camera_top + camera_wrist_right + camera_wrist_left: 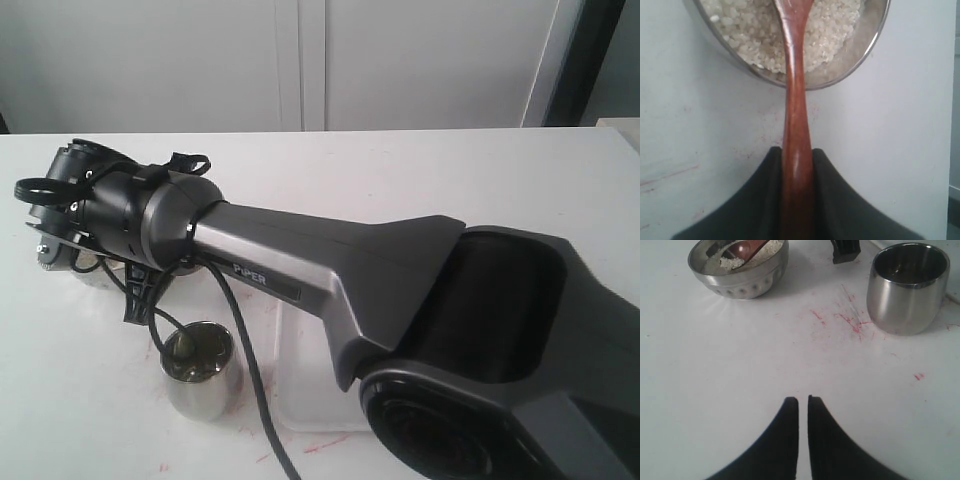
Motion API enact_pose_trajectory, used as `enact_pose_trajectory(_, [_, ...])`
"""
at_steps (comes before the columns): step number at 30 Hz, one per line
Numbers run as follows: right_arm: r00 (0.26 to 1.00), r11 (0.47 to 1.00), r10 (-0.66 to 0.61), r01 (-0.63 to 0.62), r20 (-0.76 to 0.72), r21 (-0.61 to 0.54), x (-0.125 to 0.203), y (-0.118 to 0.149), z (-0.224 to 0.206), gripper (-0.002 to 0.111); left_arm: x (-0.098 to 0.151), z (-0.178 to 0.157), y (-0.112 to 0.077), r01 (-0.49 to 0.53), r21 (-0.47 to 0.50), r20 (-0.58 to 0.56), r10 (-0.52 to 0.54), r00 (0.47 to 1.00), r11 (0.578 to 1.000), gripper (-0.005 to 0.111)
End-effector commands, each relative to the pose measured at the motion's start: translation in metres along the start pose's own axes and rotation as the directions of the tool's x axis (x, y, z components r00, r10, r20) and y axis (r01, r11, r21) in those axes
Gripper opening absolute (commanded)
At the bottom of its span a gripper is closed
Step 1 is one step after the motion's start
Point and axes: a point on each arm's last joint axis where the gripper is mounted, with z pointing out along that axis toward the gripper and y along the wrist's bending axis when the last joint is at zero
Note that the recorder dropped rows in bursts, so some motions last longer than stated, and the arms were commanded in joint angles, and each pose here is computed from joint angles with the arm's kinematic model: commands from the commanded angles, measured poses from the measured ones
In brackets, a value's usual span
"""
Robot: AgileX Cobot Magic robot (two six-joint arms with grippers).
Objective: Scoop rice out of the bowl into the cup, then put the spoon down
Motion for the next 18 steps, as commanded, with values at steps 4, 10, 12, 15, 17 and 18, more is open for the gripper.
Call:
enact_pose_trajectory(4, [0.990,0.990,0.140,-0.140,-0.031,0.002,0.0050,-0.0048,0.0007,0.000,0.0015,0.0003,-0.0009,0.007,0.010,-0.002,-0.007,1.000,1.000,0.014])
enact_pose_trajectory(10, [0.986,0.989,0.151,-0.151,-0.065,0.007,0.0096,-0.0082,0.0017,0.000,0.0015,0.0003,-0.0009,0.007,0.010,-0.002,-0.007,1.000,1.000,0.014])
enact_pose_trajectory(12, [0.984,0.987,0.163,-0.163,-0.066,-0.003,0.0095,-0.0072,0.0017,0.000,0.0015,0.0003,-0.0009,0.007,0.010,-0.002,-0.007,1.000,1.000,0.014])
enact_pose_trajectory(15, [0.976,0.978,0.209,-0.210,-0.061,-0.017,0.0087,-0.0058,0.0017,0.000,0.0015,0.0003,-0.0009,0.007,0.010,-0.002,-0.007,1.000,1.000,0.014])
enact_pose_trajectory(17, [0.973,0.974,0.223,-0.224,-0.058,-0.016,0.0085,-0.0063,0.0011,0.000,0.0015,0.0003,-0.0009,0.007,0.010,-0.002,-0.007,1.000,1.000,0.014])
enact_pose_trajectory(18, [0.972,0.973,0.229,-0.231,-0.054,-0.017,0.0082,-0.0068,0.0001,0.000,0.0015,0.0003,-0.0009,0.007,0.010,-0.002,-0.007,1.000,1.000,0.014])
